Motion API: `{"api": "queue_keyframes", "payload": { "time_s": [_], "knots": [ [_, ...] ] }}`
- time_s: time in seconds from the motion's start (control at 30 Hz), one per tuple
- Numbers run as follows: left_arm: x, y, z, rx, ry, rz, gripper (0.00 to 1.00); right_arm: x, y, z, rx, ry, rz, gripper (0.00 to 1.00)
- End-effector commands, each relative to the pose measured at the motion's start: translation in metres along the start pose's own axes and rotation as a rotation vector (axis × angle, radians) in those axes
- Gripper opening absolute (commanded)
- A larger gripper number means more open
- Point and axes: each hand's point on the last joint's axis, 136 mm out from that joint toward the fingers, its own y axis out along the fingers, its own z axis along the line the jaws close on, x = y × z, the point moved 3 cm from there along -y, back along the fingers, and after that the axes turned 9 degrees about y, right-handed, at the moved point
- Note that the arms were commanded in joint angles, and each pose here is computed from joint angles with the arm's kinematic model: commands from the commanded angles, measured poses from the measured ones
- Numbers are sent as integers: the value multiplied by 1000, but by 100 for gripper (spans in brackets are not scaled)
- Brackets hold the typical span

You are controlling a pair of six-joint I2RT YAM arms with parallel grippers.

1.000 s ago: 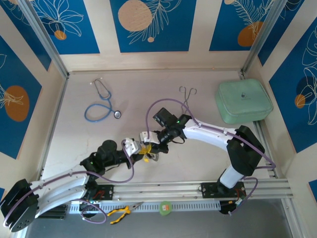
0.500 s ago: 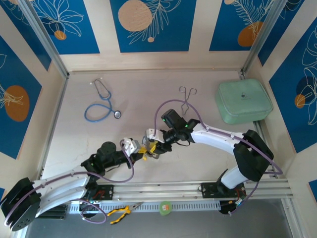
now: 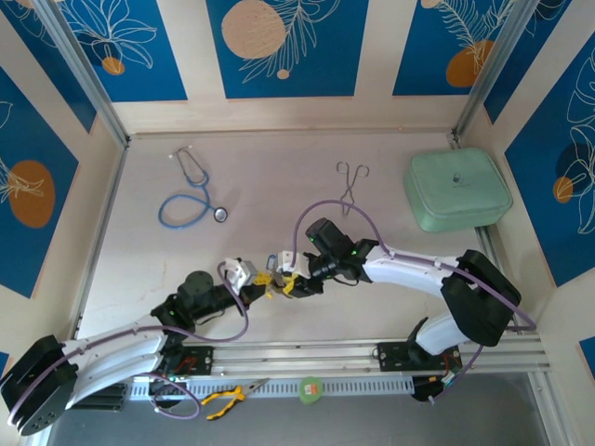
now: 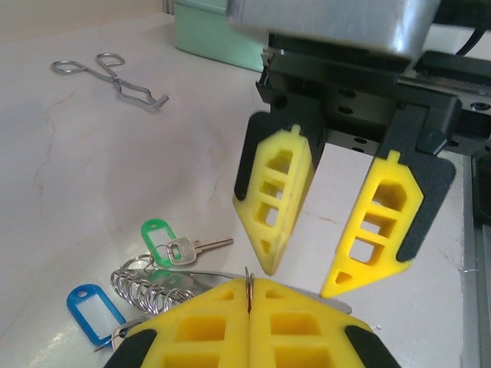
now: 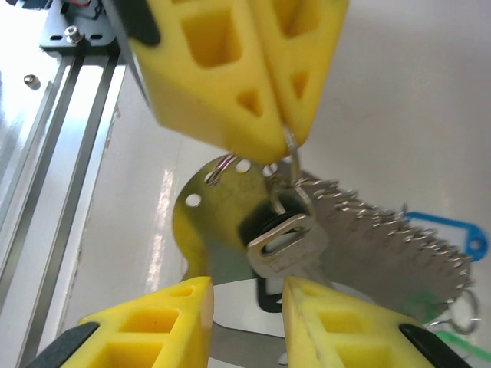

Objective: Put the keys on the keyring

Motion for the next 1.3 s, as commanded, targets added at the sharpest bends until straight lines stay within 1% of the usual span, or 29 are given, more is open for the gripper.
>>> {"api": "queue_keyframes", "payload": {
  "time_s": [0.0, 0.17, 0.37, 0.43, 0.57, 0.63, 0.7, 0.77, 0.87, 1.07, 1.17, 1.27],
  "knots": [
    [6, -2, -1, -1, 2, -40, 0, 6, -4, 1, -22, -26, -30, 30],
    [5, -2, -2, -6, -4, -46, 0, 12, 3, 0, -8, -28, -35, 35],
    [5, -2, -1, 2, -24, -60, 0, 15, 17, 2, 34, -14, -24, 34],
    [7, -3, 1, 13, -33, -77, 0, 14, 20, 3, 35, -6, -14, 31],
    [11, -4, 5, 46, -69, -115, 0, 9, 27, 3, 19, -18, 29, 20],
    [14, -5, 6, 52, -83, -138, 0, 9, 32, 5, 34, -23, 33, 17],
    [15, -4, 6, 48, -88, -144, 0, 14, 36, 7, 51, -21, 12, 17],
    [15, -4, 6, 44, -86, -143, 0, 18, 39, 7, 62, -17, -4, 18],
    [15, -3, 3, 25, -82, -143, 0, 21, 38, 5, 65, -3, -32, 22],
    [11, -3, -2, -9, -59, -117, 0, 13, 9, -7, 34, 55, -82, 24],
    [10, -4, -4, -20, -44, -113, 0, 13, -4, -4, 72, 71, -117, 26],
    [12, -5, -6, -33, -34, -119, 0, 16, -8, 0, 97, 74, -136, 29]
  ]
}}
